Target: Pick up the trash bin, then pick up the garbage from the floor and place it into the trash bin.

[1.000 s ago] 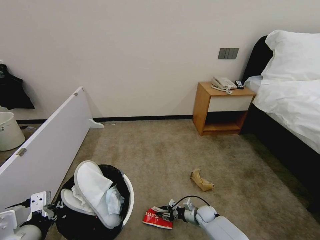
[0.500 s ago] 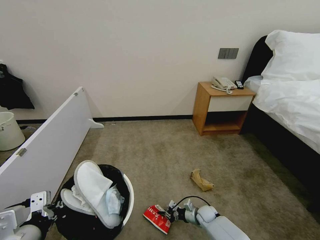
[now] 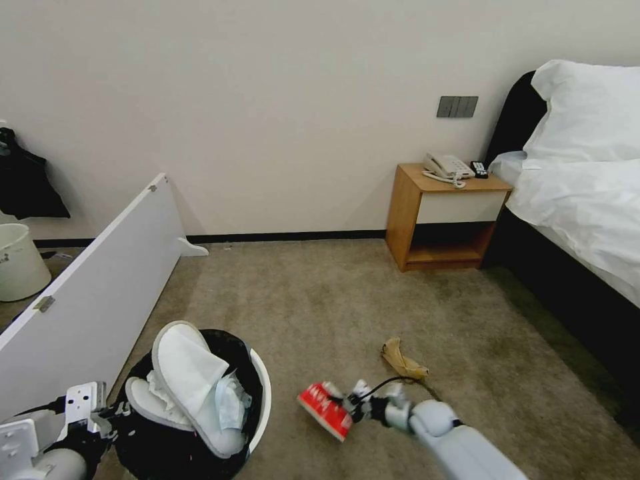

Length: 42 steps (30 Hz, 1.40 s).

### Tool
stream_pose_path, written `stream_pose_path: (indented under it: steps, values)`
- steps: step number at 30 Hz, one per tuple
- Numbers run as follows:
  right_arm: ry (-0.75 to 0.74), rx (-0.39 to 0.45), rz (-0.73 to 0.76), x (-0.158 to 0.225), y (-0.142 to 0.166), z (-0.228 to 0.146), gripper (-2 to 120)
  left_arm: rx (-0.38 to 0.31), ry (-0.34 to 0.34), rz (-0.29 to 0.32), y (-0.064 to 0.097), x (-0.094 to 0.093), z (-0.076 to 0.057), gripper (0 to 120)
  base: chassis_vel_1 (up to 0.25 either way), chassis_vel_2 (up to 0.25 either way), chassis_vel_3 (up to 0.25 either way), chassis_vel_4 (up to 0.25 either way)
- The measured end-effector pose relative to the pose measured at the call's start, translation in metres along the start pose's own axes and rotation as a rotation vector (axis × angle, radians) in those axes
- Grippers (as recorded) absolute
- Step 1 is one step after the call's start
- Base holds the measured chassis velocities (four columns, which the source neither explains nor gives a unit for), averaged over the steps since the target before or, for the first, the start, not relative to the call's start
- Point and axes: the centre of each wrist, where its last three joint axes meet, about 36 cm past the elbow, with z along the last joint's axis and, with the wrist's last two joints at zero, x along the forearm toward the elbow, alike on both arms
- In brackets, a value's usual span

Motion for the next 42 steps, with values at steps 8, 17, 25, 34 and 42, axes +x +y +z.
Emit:
stream_pose_path:
  steps: [8,17,25,34,42]
  values:
    - [-0.23,0.107,0.158,0.107,-0.017,-0.085,0,-0.068,0.026,0.091,-0.009,-0.004,-0.011,1,0.0,0.0,0.0,0.0]
    - [-0.356,0.21,0.134,0.144,0.006,-0.157,0,-0.14,0.079,0.141,-0.012,-0.008,-0.02,1,0.0,0.0,0.0,0.0]
    - [-0.457,0.262,0.118,0.175,0.032,-0.21,0,-0.226,0.127,0.172,-0.01,-0.018,-0.033,1,0.0,0.0,0.0,0.0]
    - [-0.557,0.257,0.014,0.166,0.062,-0.266,0,-0.238,0.105,0.192,-0.009,-0.029,-0.051,1,0.0,0.0,0.0,0.0]
    - [-0.583,0.179,-0.097,0.121,0.077,-0.281,0,-0.222,0.053,0.178,-0.002,-0.04,-0.066,1,0.0,0.0,0.0,0.0]
